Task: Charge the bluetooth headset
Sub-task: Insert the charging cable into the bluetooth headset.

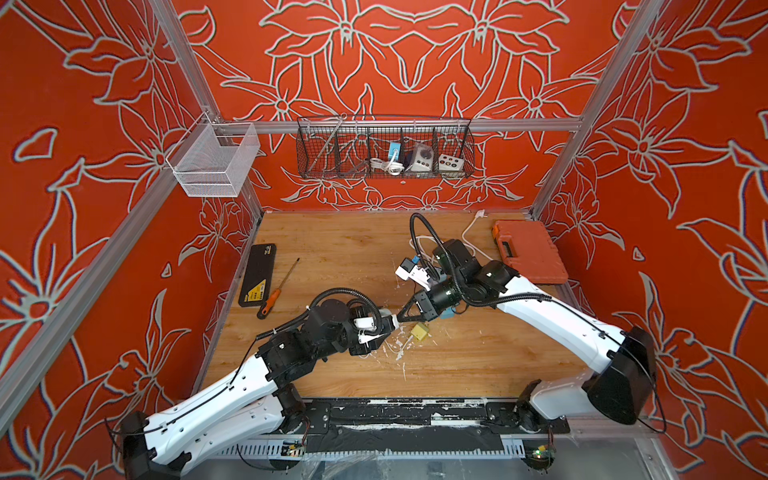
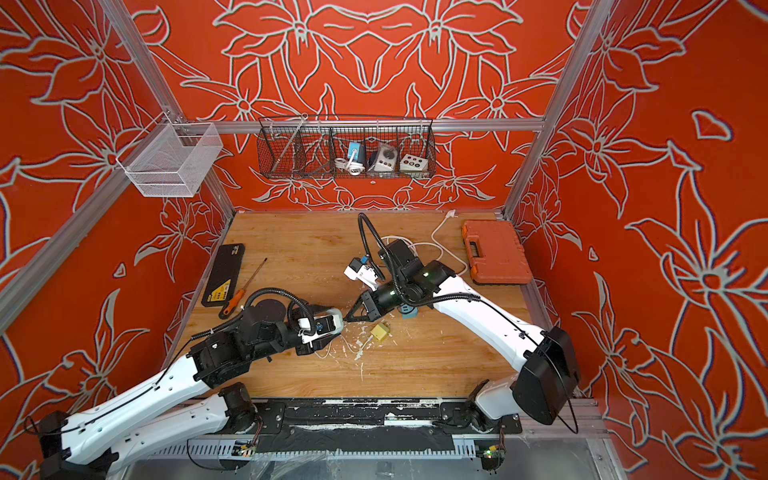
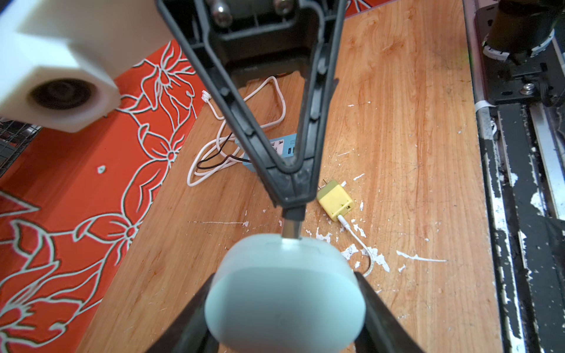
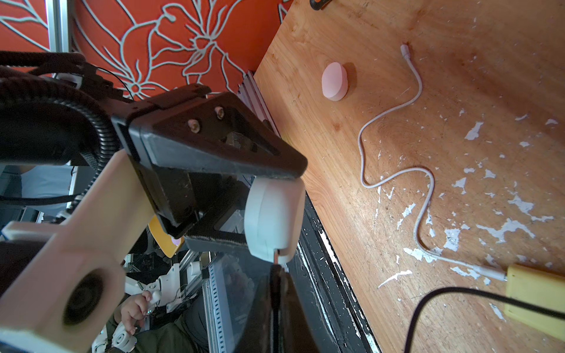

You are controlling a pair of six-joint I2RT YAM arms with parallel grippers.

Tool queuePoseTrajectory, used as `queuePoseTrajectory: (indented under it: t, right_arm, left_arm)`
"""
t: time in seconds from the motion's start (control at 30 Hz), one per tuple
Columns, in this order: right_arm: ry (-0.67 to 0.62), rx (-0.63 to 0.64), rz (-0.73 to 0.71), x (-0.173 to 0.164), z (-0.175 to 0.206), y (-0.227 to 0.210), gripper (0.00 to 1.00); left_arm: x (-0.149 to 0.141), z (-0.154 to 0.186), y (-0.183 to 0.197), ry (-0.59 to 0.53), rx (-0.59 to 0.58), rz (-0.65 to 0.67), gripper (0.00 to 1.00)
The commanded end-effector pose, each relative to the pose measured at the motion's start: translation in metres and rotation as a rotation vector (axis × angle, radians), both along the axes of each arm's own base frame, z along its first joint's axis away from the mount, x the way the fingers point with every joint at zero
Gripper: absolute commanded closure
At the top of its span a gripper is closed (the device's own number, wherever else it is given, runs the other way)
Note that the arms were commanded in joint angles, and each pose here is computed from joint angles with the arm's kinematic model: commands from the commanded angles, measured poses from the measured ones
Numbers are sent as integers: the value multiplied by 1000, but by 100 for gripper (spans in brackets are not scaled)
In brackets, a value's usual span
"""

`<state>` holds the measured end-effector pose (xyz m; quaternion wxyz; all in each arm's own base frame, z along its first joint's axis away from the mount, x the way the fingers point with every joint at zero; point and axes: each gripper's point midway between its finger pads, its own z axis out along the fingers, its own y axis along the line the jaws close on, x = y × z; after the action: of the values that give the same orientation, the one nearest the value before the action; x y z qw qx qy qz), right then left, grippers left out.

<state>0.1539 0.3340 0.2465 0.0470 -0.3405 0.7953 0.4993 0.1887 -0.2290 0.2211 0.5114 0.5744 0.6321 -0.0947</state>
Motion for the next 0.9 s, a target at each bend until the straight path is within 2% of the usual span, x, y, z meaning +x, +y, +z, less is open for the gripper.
queuePoseTrajectory:
  t: [0.0,0.37,0.87]
  right_arm:
    - [-3,13,33,-7,3,7,97]
    - [-31,-66,53,-8,-7,8,97]
    - [1,-48,12,2,-6,21,98]
  left_arm:
    - [-2,15,-7,-50,-41,-33,61]
    - [-5,15,-11,-53,-31,-54,64]
    - [-13,22,-20,-45,-42,-91,76]
